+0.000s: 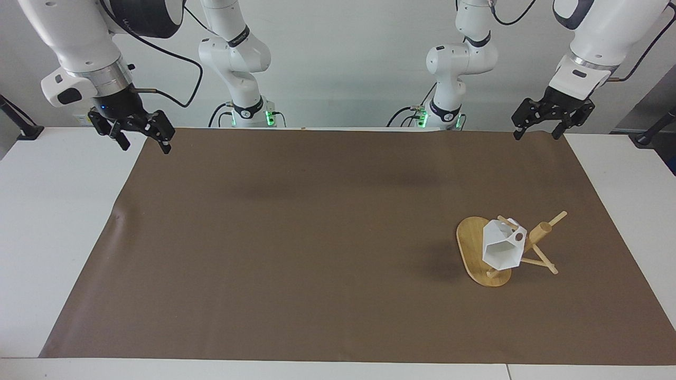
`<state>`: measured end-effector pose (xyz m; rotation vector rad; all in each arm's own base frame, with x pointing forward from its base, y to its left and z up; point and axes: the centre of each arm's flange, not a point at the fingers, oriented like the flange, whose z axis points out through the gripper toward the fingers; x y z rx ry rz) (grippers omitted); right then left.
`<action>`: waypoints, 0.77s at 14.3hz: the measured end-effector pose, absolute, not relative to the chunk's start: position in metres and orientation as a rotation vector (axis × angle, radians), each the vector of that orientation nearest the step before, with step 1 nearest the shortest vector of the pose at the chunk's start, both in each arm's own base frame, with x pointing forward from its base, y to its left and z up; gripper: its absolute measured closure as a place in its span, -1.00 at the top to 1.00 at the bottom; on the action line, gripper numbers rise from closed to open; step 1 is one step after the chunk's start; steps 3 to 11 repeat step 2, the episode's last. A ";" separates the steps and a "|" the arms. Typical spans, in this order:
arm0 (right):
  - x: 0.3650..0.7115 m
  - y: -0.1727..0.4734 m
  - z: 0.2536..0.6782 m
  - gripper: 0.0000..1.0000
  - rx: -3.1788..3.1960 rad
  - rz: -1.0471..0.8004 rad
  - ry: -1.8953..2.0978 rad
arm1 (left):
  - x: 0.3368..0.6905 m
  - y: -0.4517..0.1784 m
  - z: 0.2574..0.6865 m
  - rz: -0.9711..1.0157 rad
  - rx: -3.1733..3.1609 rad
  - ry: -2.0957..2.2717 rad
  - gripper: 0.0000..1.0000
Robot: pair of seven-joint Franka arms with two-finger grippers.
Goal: Hang cup on rack
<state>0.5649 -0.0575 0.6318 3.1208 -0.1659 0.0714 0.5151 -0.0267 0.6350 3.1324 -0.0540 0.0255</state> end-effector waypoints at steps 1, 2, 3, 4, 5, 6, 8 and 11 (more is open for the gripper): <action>0.565 -0.057 0.632 1.00 3.121 0.072 -0.166 | 0.515 -0.028 0.635 0.025 3.133 -0.057 1.00; 0.565 -0.057 0.632 1.00 3.121 0.071 -0.166 | 0.515 -0.029 0.635 0.025 3.133 -0.061 1.00; 0.565 -0.057 0.632 1.00 3.121 0.071 -0.166 | 0.515 -0.029 0.635 0.025 3.133 -0.061 1.00; 0.565 -0.057 0.632 1.00 3.121 0.071 -0.166 | 0.515 -0.029 0.635 0.025 3.133 -0.061 1.00; 0.565 -0.057 0.632 1.00 3.121 0.071 -0.166 | 0.515 -0.029 0.635 0.025 3.133 -0.061 1.00; 0.565 -0.057 0.632 1.00 3.121 0.071 -0.166 | 0.515 -0.029 0.635 0.025 3.133 -0.061 1.00; 0.565 -0.057 0.632 1.00 3.121 0.071 -0.166 | 0.515 -0.029 0.635 0.025 3.133 -0.061 1.00; 0.565 -0.057 0.632 1.00 3.121 0.071 -0.166 | 0.515 -0.029 0.635 0.025 3.133 -0.061 1.00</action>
